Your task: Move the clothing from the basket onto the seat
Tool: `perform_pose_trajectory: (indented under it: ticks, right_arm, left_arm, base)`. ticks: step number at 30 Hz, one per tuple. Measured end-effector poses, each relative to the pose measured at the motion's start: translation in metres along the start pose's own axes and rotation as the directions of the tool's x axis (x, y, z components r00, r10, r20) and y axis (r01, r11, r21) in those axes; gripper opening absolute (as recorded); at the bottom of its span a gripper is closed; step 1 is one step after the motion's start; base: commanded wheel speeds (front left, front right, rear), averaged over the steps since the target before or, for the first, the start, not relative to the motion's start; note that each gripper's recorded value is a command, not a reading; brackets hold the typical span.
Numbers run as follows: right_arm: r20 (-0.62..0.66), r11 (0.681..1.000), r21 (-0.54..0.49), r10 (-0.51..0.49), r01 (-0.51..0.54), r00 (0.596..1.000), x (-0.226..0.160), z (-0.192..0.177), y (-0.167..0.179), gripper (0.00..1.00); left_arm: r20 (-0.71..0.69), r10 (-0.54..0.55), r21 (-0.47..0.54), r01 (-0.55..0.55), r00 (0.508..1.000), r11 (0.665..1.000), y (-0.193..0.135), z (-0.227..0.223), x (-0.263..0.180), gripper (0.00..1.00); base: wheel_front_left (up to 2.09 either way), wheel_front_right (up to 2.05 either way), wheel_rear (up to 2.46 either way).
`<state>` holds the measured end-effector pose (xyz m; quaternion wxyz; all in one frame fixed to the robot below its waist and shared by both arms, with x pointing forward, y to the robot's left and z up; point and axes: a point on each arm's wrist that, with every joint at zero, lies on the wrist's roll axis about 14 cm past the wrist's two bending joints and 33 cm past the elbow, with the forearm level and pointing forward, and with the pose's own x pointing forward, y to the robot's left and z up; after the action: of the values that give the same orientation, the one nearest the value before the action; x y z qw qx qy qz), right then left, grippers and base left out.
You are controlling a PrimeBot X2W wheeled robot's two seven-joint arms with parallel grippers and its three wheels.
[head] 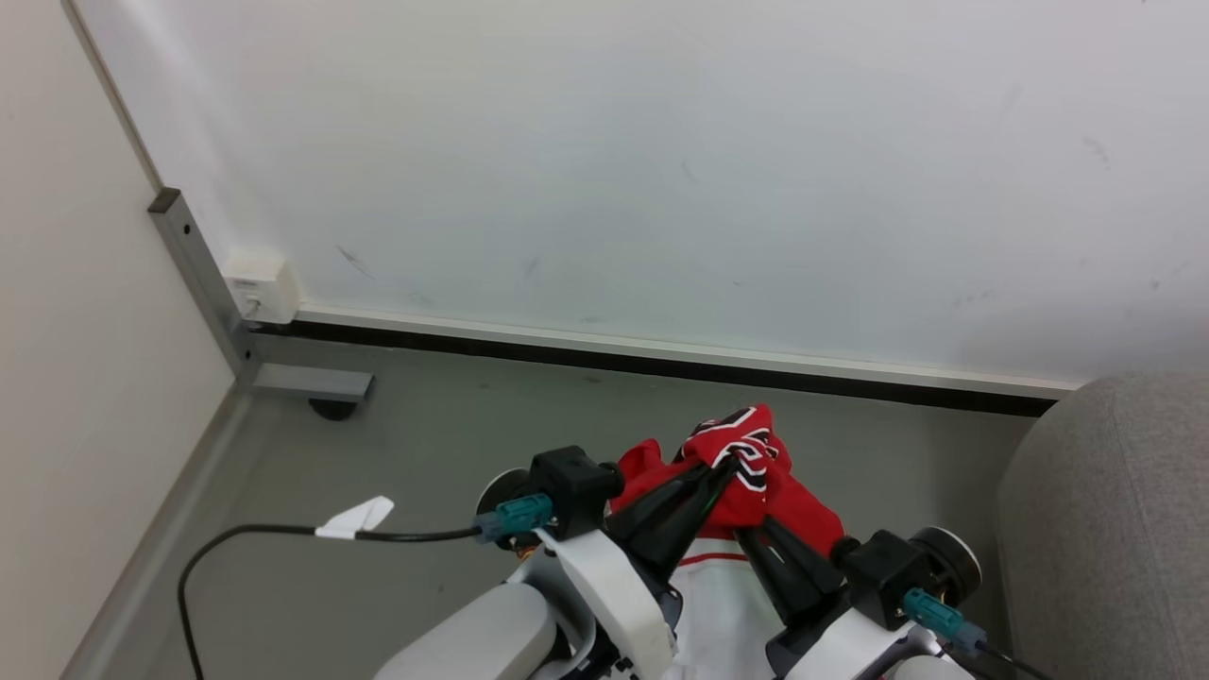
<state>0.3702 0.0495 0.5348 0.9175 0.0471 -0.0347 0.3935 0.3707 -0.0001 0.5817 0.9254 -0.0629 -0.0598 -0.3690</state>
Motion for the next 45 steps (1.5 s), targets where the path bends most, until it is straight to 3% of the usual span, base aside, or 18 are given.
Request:
perform_pose_trajectory:
  ticks: [1, 2, 12, 21, 29, 35, 39, 45]
  right_arm:
    - [0.004, 1.0, 0.0, -0.008, 0.008, 1.0, -0.001, 0.001, -0.002, 0.0]
    - [0.009, 1.0, 0.001, -0.017, 0.017, 1.0, -0.001, 0.003, -0.006, 0.0]
    - [0.015, 0.987, 0.002, -0.163, 0.163, 0.987, -0.029, 0.003, -0.049, 0.0]
    - [0.041, 0.938, -0.024, -0.344, 0.345, 0.938, -0.074, 0.012, -0.099, 0.0]
    - [0.085, 0.856, -0.058, -0.508, 0.513, 0.857, -0.13, 0.028, -0.137, 0.0]
    - [0.115, 0.766, -0.061, -0.631, 0.64, 0.767, -0.18, 0.037, -0.158, 0.0]
    - [0.129, 0.709, -0.046, -0.695, 0.704, 0.708, -0.205, 0.039, -0.162, 0.0]
    - [0.129, 0.649, -0.045, -0.75, 0.759, 0.649, -0.23, 0.038, -0.164, 0.0]
  left_arm:
    - [0.0, 0.0, 0.0, 0.0, 1.0, 1.0, 0.0, 0.0, 0.001, 0.91]
    - [0.0, -0.003, -0.001, 0.003, 1.0, 1.0, -0.001, 0.0, 0.001, 1.0]
    - [0.016, -0.065, -0.018, 0.066, 0.998, 0.998, -0.017, -0.001, 0.016, 1.0]
    - [0.036, -0.193, -0.034, 0.195, 0.98, 0.98, -0.049, -0.003, 0.042, 1.0]
    - [0.031, -0.308, -0.038, 0.309, 0.951, 0.95, -0.082, -0.016, 0.066, 1.0]
    - [0.035, -0.395, -0.051, 0.397, 0.918, 0.917, -0.111, -0.024, 0.079, 1.0]
    - [0.025, -0.438, -0.047, 0.439, 0.899, 0.897, -0.125, -0.034, 0.084, 1.0]
    - [0.022, -0.484, -0.074, 0.484, 0.875, 0.872, -0.14, -0.044, 0.091, 1.0]
  base:
    - [0.0, 0.0, 0.0]
    - [0.0, 0.0, 0.0]
    - [0.0, 0.0, 0.0]
    - [0.0, 0.0, 0.0]
    - [0.0, 0.0, 0.0]
    - [0.0, 0.0, 0.0]
    - [0.0, 0.0, 0.0]
    - [0.0, 0.0, 0.0]
